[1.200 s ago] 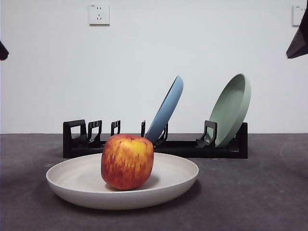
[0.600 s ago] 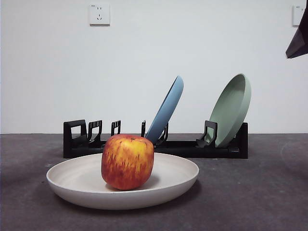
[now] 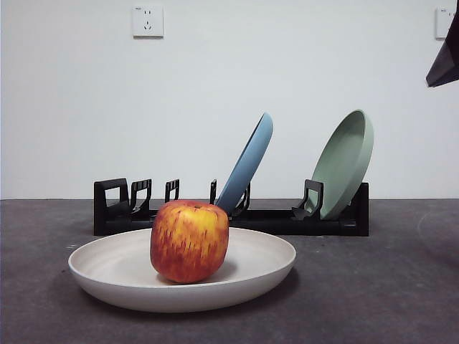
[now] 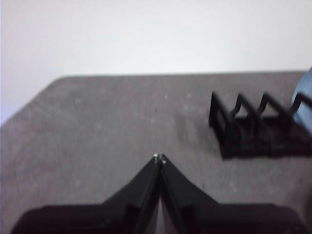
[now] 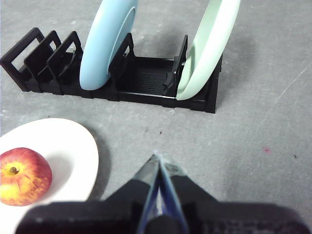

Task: Take the yellow plate from the plate rack,put the plate on the table,take the apple from the table,put the apple in the plate

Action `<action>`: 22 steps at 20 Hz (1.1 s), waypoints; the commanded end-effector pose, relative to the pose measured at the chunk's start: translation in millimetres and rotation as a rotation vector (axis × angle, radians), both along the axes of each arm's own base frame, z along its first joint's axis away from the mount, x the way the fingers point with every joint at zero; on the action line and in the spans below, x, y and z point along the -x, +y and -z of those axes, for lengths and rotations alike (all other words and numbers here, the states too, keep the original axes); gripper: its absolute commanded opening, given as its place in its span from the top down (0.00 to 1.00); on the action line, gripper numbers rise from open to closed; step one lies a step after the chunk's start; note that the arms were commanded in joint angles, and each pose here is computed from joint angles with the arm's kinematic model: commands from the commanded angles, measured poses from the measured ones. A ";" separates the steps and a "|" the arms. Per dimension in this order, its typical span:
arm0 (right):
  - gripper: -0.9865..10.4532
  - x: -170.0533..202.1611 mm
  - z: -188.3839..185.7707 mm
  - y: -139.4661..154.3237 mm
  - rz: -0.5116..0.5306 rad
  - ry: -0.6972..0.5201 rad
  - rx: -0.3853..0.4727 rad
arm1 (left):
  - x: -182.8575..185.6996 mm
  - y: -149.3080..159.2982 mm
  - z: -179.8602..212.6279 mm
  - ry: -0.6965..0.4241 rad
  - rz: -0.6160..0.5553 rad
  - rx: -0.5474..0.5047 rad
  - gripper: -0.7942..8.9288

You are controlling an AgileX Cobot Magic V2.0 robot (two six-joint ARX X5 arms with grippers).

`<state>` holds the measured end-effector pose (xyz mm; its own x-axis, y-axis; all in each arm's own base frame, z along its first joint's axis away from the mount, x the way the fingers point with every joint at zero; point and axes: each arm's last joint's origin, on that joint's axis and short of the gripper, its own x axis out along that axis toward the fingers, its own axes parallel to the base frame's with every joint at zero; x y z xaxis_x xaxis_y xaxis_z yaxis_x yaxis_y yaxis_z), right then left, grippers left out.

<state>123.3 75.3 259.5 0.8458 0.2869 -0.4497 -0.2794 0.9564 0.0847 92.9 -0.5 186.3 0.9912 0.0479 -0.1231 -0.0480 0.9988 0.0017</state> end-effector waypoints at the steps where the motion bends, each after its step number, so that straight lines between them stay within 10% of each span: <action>1: 0.91 0.0 -0.2 0.1 0.006 -0.003 -0.011 | -1.1 0.4 14.7 0.012 0.000 -0.008 0.92; 22: 0.91 0.0 -0.2 0.1 0.006 -0.003 -0.011 | -3.3 0.3 39.3 0.057 0.001 -0.001 0.92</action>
